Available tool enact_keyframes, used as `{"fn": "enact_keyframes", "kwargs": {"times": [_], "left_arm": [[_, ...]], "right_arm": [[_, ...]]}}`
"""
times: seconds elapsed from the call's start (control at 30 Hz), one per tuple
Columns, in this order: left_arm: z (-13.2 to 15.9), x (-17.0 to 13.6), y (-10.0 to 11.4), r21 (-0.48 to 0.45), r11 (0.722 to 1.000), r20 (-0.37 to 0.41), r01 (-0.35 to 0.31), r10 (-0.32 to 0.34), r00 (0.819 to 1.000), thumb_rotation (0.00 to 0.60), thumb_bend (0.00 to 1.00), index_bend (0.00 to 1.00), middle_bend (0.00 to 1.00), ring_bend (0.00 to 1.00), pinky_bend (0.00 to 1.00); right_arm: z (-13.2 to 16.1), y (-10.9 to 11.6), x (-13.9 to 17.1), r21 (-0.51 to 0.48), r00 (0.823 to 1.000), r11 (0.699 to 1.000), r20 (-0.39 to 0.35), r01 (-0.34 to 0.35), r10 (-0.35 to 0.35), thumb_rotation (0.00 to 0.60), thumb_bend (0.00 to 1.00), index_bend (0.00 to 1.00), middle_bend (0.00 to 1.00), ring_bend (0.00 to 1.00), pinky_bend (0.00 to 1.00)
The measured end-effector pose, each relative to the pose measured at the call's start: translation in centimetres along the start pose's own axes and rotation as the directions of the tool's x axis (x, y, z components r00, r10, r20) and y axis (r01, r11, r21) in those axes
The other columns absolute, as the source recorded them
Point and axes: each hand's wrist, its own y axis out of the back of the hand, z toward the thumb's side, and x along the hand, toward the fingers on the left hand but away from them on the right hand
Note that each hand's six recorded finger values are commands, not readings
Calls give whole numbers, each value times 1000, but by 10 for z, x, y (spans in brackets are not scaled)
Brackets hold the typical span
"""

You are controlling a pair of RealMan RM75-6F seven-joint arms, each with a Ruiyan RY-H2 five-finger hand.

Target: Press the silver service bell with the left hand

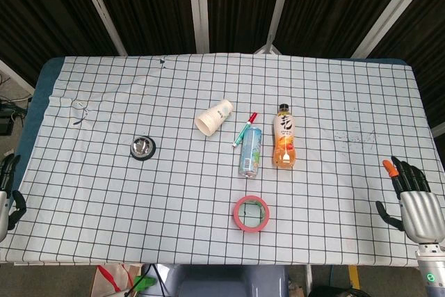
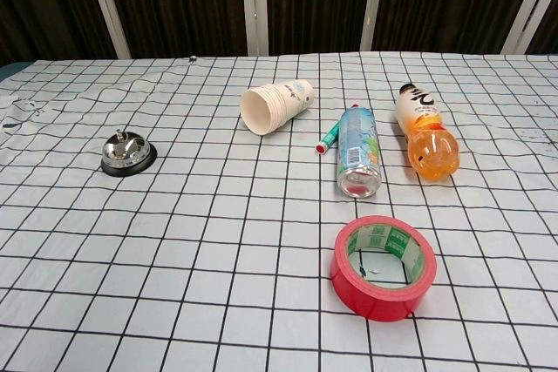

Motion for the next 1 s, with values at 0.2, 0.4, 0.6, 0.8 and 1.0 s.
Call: {"fn": "enact_keyframes", "kwargs": {"times": [0.2,0.4,0.6,0.8,1.0], "left_arm": [[1,0,-1,2,1000,4,4,-4,1000,600,996,25,67,0,31],[3,0,-1,-6,1000,15,6,-6,1000,600,996,25,67,0,31],[7,4,-7,5,1000,29,29,-29,999,600,995,25,67,0,31],[15,16,-14,14,999,55,44,-45,997,600,994,25,67,0,31],[27,45,-24,0,999,97,54,-54,994,600,993,24,66,0,31]], "right_arm": [[0,-1,1,3,1000,1000,-1,-4,4,600,389,88,5,19,95],[0,1,3,2,1000,1000,1,1,-1,600,389,88,4,19,95],[-1,1,4,4,1000,1000,5,0,0,600,388,88,5,19,95],[-1,1,5,5,1000,1000,3,2,-2,600,390,88,5,19,95],[-2,3,6,1,1000,1000,3,11,-11,600,389,88,5,19,95]]}}
